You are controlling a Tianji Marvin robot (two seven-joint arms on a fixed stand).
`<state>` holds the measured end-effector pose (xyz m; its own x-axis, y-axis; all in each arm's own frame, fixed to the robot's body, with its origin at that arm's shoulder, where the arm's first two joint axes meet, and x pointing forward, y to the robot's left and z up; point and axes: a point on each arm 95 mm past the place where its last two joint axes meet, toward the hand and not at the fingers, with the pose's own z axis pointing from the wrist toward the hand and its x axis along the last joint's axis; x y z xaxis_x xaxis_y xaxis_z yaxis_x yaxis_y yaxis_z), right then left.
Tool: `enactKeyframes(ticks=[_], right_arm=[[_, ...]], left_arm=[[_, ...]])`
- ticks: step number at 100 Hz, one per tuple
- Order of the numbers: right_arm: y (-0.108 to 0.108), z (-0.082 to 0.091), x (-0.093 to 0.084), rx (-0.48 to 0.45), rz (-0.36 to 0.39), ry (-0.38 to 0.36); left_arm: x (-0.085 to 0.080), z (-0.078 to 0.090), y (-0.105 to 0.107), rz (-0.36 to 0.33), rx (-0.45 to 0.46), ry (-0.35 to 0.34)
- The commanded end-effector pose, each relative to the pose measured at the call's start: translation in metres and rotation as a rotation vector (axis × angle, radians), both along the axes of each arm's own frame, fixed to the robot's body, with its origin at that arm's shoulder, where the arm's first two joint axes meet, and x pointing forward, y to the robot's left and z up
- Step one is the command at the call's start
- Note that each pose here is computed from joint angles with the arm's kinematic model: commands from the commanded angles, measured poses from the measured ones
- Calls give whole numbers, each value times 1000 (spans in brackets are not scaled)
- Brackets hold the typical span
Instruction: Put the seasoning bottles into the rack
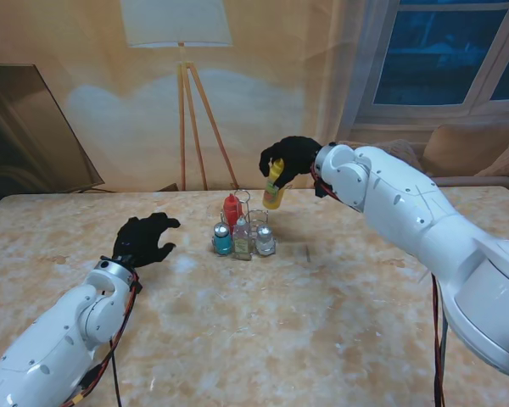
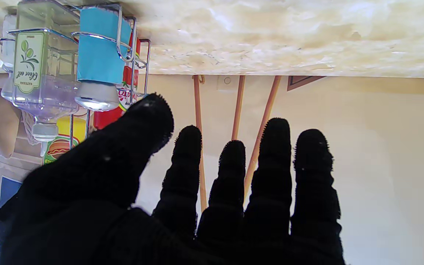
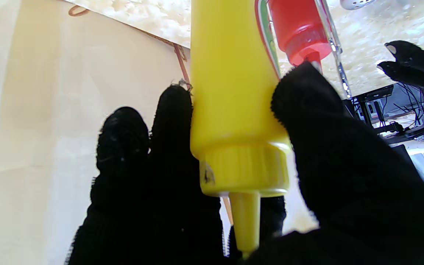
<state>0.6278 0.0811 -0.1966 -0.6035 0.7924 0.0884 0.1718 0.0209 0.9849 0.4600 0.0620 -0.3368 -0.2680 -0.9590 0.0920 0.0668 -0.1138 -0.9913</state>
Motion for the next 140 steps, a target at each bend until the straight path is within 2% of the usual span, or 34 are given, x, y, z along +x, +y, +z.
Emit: enactKeyframes(ticks=[1,57,140], right_arm=[[15,2,-1,2,31,7],[34,-11,1,28,47,33],[42,-33,-2,11,71,65]], left_arm=[[-1,-2,1,0,5,12],[-1,-3,4,6,7,8],[-1,-3,6,14,7,2]])
